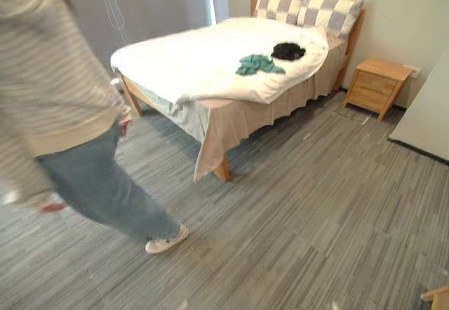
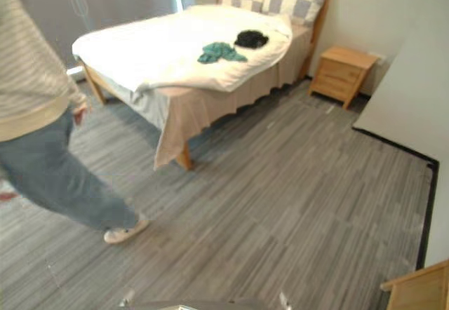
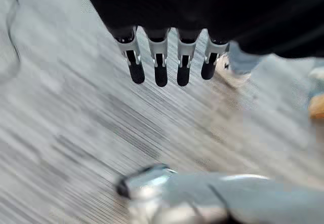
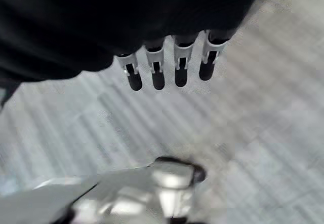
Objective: Tidy up the quilt and then pick up the clothes from the bed and put them into the laundry hamper.
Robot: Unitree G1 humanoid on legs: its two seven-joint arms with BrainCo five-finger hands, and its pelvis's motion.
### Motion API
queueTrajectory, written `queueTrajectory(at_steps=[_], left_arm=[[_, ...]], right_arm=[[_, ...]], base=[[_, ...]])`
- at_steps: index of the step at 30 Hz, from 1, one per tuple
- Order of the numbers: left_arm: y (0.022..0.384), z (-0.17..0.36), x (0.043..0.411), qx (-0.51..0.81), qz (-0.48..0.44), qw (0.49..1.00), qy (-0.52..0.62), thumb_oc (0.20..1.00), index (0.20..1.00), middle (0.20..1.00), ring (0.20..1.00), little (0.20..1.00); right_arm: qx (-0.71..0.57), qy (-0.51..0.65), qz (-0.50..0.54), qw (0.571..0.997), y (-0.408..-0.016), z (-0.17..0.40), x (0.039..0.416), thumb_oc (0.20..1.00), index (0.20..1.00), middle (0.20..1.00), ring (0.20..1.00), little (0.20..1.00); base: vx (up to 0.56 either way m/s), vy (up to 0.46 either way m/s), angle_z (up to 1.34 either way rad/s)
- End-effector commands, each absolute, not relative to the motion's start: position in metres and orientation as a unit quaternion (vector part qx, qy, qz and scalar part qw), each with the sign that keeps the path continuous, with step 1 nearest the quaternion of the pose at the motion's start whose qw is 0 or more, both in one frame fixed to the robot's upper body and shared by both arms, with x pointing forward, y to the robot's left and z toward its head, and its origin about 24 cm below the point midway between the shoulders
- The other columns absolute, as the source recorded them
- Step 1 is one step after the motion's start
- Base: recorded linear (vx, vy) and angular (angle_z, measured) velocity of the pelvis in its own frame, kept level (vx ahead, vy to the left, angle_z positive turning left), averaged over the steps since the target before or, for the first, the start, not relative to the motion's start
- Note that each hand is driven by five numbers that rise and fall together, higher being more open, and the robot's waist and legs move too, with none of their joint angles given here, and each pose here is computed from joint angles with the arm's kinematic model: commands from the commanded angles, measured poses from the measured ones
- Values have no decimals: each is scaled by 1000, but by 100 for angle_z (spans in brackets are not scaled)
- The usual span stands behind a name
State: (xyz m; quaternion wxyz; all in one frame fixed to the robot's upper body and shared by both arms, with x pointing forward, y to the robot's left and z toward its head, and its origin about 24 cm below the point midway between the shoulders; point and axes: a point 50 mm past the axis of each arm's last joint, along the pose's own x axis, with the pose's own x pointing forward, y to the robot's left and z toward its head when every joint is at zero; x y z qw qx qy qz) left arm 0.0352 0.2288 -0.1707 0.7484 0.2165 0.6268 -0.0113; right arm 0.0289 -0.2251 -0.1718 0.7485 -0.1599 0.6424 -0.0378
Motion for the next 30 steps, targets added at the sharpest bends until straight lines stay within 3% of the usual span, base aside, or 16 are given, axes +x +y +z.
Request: queueTrajectory(at_steps=[1, 7, 11, 18, 24, 30], left_arm=[[239, -162, 87, 285, -10, 767, 575, 1000, 1000, 1000, 1000, 1000], [242, -152, 120, 283, 5, 799, 531, 1000, 1000, 1000, 1000, 1000], [236, -148, 133, 325, -40, 800, 504, 1000, 1000, 1000, 1000, 1000], [238, -150, 129, 330, -44, 794, 509, 1000, 1000, 1000, 1000, 1000], [242, -156, 107, 336, -51, 769, 541, 1000, 1000, 1000, 1000, 1000], [246, -145, 137, 309, 17, 806, 504, 1000, 1000, 1000, 1000, 1000]], right_arm=[[-202, 602, -54, 770, -236, -164, 79, 1000, 1000, 1000, 1000, 1000], [-201, 582, -58, 786, -236, -161, 95, 1000, 1000, 1000, 1000, 1000], [-187, 581, -73, 788, -241, -159, 96, 1000, 1000, 1000, 1000, 1000], [-159, 576, -109, 794, -245, -158, 94, 1000, 1000, 1000, 1000, 1000], [-181, 601, -98, 772, -258, -159, 75, 1000, 1000, 1000, 1000, 1000], [-232, 560, -103, 789, -275, -145, 110, 1000, 1000, 1000, 1000, 1000]], base=[[12, 42, -1], [-43, 53, -27], [133, 69, -17], [449, -176, 9], [476, -193, 7], [362, -305, -25]])
